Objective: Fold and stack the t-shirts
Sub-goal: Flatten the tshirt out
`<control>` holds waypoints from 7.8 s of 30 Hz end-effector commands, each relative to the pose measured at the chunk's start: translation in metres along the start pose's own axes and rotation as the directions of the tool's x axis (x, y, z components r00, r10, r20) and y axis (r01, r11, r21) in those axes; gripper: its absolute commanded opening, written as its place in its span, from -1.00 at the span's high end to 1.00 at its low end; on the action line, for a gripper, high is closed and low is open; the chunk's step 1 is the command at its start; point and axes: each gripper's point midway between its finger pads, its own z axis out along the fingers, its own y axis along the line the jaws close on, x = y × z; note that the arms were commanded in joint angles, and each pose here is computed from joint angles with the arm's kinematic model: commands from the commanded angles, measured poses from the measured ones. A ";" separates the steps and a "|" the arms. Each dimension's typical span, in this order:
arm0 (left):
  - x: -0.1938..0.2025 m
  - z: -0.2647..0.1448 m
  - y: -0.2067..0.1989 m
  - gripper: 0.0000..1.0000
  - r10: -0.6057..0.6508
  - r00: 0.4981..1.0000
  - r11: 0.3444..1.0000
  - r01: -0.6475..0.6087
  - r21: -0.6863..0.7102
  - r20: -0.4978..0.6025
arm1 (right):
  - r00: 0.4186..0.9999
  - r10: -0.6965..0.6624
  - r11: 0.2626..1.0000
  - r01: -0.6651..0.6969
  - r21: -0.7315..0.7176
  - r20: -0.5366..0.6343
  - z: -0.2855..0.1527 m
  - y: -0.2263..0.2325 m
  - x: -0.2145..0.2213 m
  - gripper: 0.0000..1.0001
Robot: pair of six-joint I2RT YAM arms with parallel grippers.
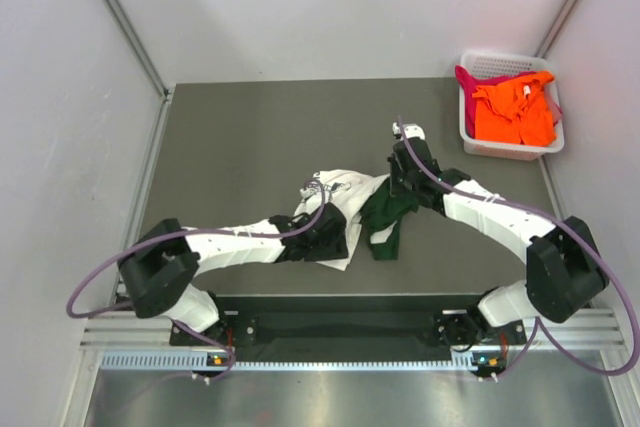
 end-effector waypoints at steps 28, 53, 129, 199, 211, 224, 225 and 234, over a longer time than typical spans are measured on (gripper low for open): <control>-0.080 -0.052 0.091 1.00 0.036 0.993 0.977 -0.012 -0.213 0.110 | 0.921 0.283 0.950 -0.308 0.054 0.266 -0.055 -0.081 -0.078 1.00; -0.258 -0.350 0.131 1.00 -0.003 0.643 0.913 0.314 -0.259 0.766 | 0.795 0.288 0.958 -0.233 -0.169 0.534 -0.268 -0.077 -0.146 0.99; -0.345 -0.186 0.191 1.00 -0.189 0.847 0.900 0.352 -0.257 0.497 | 0.954 0.243 0.929 -0.177 -0.324 0.174 -0.126 0.018 -0.125 1.00; -0.283 -0.029 0.221 0.69 -0.475 0.829 0.847 0.522 -0.103 0.295 | 0.915 0.402 0.905 -0.392 -0.167 0.029 -0.016 -0.059 -0.043 -0.11; -0.258 -0.123 0.247 -0.97 -0.405 0.722 0.767 0.603 -0.222 0.561 | 0.899 0.438 0.887 -0.436 0.150 0.023 -0.065 -0.112 0.048 -0.31; -0.241 -0.149 0.221 -0.85 -0.443 0.694 0.808 0.584 -0.084 0.567 | 0.797 0.596 0.781 -0.604 0.160 0.100 -0.073 -0.119 0.115 -0.11; -0.240 -0.150 0.221 -0.85 -0.441 0.697 0.809 0.582 -0.086 0.566 | 0.793 0.601 0.775 -0.608 0.174 0.095 -0.071 -0.120 0.117 -0.08; -0.231 -0.153 0.222 -0.88 -0.412 0.727 0.823 0.555 -0.119 0.549 | 0.776 0.629 0.760 -0.625 0.177 0.039 -0.054 -0.115 0.136 -0.01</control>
